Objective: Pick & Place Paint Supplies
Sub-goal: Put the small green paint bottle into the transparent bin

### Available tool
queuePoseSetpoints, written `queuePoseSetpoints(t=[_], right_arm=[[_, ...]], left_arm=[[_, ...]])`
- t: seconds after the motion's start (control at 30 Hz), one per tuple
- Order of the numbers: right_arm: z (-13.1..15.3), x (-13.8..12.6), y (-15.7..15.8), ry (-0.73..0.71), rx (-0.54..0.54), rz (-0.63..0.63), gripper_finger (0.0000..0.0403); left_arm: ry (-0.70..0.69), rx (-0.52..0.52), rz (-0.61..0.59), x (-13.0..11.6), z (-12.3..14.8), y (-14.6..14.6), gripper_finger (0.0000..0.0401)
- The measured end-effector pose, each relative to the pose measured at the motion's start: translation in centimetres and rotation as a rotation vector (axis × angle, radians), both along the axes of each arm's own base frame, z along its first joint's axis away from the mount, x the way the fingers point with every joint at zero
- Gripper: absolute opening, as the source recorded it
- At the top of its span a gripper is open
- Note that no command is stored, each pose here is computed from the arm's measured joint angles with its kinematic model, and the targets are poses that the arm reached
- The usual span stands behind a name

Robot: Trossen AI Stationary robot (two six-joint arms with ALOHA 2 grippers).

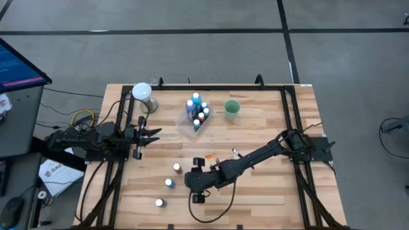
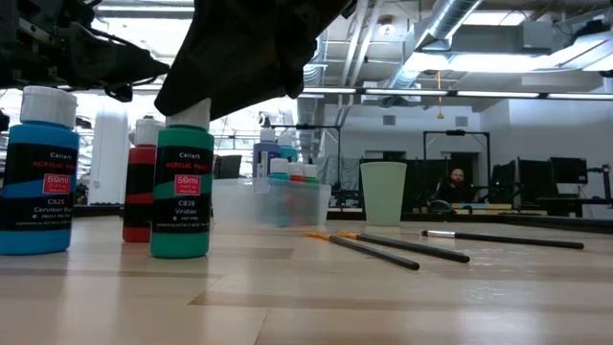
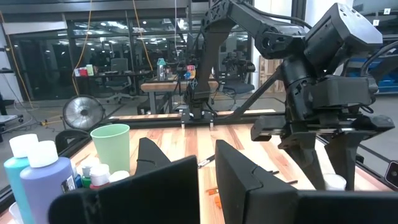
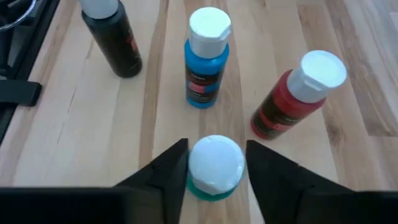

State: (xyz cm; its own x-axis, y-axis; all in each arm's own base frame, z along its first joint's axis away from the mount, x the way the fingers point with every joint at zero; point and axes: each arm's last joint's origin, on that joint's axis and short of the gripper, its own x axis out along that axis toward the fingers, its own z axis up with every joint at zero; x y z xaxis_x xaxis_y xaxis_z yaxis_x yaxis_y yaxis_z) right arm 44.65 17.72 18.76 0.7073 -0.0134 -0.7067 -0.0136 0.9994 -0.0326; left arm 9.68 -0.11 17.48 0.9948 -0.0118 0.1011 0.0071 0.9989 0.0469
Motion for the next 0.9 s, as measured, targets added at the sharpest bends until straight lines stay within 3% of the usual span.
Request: queuePoseSetpoints(t=[0.13, 0.3, 0.43, 0.6, 0.73, 0.9], right_arm=[[0.0, 0.1, -0.4, 0.014, 0.001, -0.004, 0.0107], [0.4, 0.0, -1.1, 0.027, -0.003, -0.013, 0.0108], [3.0, -0.5, -2.8, 0.010, -0.014, -0.032, 0.0108], [8.1, -1.5, -6.6, -0.070, -0.071, -0.099, 0.0108], [11.4, -1.9, -10.4, -0.173, -0.152, -0.237, 0.0108], [12.7, -1.4, -15.4, -0.250, -0.181, -0.390, 0.0108]], left_arm=[[0.000, 0.000, 0.000, 0.0, 0.0, 0.0, 0.0001], [0.000, 0.000, 0.000, 0.0, 0.0, 0.0, 0.0001], [-0.002, 0.000, 0.000, 0.0, 0.0, 0.0, 0.0001], [-0.004, 0.000, 0.000, 0.0, 0.0, 0.0, 0.0001], [-0.004, 0.000, 0.000, 0.0, 0.0, 0.0, 0.0001], [-0.004, 0.000, 0.000, 0.0, 0.0, 0.0, 0.0001]])
